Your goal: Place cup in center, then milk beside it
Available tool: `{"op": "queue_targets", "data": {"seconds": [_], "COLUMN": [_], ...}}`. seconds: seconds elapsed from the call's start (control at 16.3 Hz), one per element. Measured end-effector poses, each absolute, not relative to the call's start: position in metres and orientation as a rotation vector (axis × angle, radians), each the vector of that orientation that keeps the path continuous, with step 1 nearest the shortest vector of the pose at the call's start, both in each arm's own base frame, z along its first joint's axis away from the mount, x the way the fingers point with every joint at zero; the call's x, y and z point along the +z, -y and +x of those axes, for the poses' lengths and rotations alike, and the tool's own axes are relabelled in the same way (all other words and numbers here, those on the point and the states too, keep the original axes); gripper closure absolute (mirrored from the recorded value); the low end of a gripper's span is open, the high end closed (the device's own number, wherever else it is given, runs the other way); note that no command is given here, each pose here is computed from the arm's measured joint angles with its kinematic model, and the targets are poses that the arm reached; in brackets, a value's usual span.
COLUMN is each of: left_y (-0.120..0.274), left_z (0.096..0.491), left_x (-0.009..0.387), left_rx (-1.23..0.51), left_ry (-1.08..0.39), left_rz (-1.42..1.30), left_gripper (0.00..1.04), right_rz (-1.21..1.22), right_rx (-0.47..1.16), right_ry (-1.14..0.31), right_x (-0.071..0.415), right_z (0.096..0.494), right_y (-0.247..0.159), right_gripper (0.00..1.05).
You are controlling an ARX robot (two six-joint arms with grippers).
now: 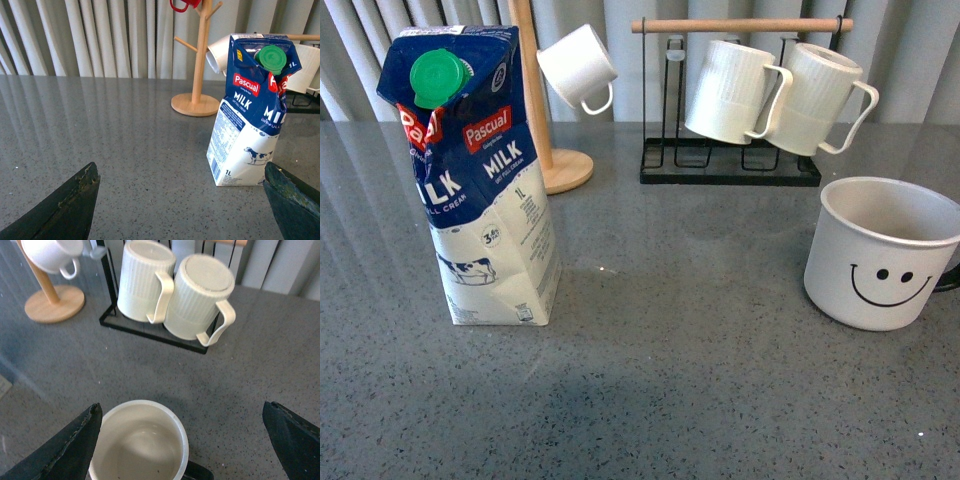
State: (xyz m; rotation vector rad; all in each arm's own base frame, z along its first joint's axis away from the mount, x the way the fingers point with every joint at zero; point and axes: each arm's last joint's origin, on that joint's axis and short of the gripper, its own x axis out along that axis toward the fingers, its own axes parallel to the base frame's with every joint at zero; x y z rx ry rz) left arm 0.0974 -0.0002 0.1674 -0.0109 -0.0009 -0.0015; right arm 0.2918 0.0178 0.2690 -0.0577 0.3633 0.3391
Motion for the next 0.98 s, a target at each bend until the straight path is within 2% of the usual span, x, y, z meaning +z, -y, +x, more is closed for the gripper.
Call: {"op": "queue_targets", "data": {"seconds": [0.31,0.8,0.98], "left_y": [0.0,0.0,0.0], "left_z": [0.097,0.097,0.097], "left_x": [0.167,0.167,0.167], "left_rx": [-0.002,-0.002,-0.002], "left_ry": [0.001,0.001,0.001], "left_rz": [-0.011,-0.011,-0.011], "left_gripper": [0.07,0.07,0.07], "right_rz": [-0.164,-0.274,-0.273], "right_rx": [0.436,0.497,0.5], "right_ry": [-0.61,-0.793,-0.815], "right_x": [0.242,0.214,0.21], "right_z": [0.337,0.373,0.375], "right_y": [-0.012,-0.017,-0.017], "right_gripper": [0.07,0.07,0.28]}}
